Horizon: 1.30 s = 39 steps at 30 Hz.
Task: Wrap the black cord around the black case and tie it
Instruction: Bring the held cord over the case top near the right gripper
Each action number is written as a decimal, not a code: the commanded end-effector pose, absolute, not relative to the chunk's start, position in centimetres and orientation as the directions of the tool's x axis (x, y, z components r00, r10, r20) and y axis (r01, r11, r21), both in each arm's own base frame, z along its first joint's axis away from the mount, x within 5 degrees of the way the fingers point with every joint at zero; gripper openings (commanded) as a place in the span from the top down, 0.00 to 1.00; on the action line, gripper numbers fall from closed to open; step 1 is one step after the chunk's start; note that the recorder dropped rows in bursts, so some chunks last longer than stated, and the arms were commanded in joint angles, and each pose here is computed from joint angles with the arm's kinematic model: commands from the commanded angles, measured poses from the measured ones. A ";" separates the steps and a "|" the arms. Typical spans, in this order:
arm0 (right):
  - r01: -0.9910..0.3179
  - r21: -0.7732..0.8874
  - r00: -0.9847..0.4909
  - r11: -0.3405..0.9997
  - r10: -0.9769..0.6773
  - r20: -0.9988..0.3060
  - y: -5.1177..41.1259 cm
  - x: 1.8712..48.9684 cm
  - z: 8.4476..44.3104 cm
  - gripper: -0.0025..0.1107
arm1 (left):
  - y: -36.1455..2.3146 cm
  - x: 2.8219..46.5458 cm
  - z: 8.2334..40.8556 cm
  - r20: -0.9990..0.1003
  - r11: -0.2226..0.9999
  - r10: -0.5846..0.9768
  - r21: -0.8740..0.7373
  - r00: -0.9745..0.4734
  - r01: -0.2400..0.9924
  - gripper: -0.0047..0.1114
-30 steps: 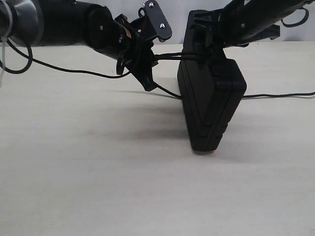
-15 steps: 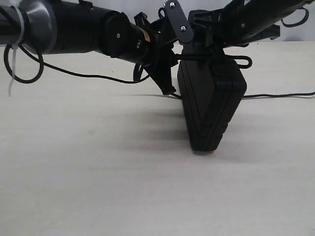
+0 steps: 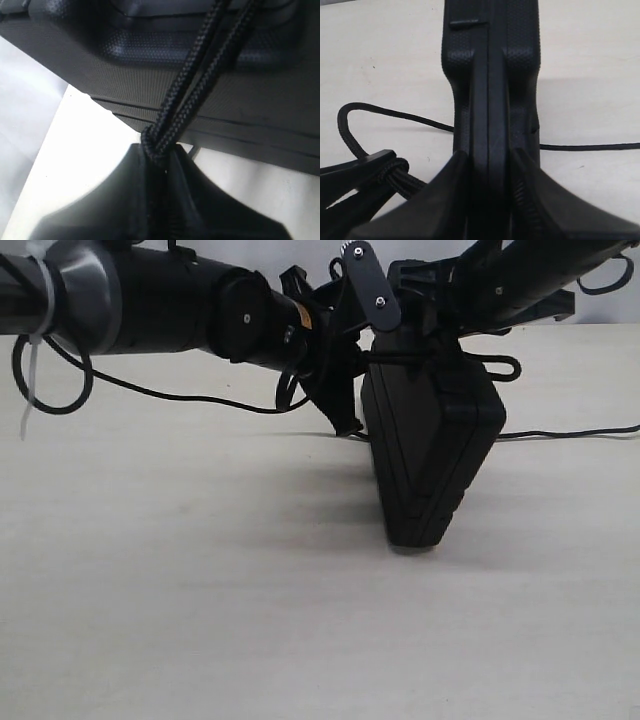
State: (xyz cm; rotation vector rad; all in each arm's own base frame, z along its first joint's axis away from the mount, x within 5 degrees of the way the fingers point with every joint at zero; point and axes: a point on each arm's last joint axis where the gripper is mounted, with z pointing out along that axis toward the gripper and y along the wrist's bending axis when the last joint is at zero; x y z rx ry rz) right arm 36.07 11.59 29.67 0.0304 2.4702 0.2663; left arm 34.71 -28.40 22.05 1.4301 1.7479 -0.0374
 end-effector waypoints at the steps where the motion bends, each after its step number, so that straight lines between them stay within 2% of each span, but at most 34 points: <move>1: -0.055 0.221 -0.762 0.974 0.102 -0.640 11.8 36.3 30.3 0.94 | -28.7 33.8 23.7 -0.635 0.350 0.772 0.460 0.027 0.816 0.96; 11: -0.055 0.221 -0.762 0.974 0.102 -0.640 11.8 36.3 30.3 0.94 | -28.7 33.5 24.7 -0.703 0.429 0.710 0.390 -0.037 0.815 0.96; 23: -0.055 0.221 -0.762 0.974 0.102 -0.640 11.8 36.3 30.3 0.94 | -28.6 33.1 24.3 -0.666 0.387 0.745 0.384 -0.039 0.839 0.95; 25: -0.055 0.221 -0.762 0.974 0.102 -0.640 11.8 36.3 30.3 0.94 | -28.6 33.1 24.3 -0.661 0.377 0.750 0.392 -0.028 0.839 0.90; 30: -0.055 0.221 -0.762 0.974 0.102 -0.640 11.8 36.3 30.3 0.94 | -28.6 33.1 24.3 -0.655 0.366 0.755 0.402 -0.015 0.839 0.64; 32: -0.055 0.221 -0.762 0.974 0.102 -0.640 11.8 36.3 30.3 0.94 | -28.6 33.1 24.3 -0.655 0.366 0.755 0.402 -0.015 0.839 0.57; 36: -0.055 0.221 -0.762 0.974 0.102 -0.640 11.8 36.3 30.3 0.94 | -28.6 33.1 24.3 -0.652 0.363 0.758 0.398 -0.018 0.842 0.53; 39: -0.055 0.221 -0.762 0.974 0.102 -0.640 11.8 36.3 30.3 0.94 | -28.4 32.9 24.1 -0.618 0.328 0.786 0.408 -0.007 0.852 0.53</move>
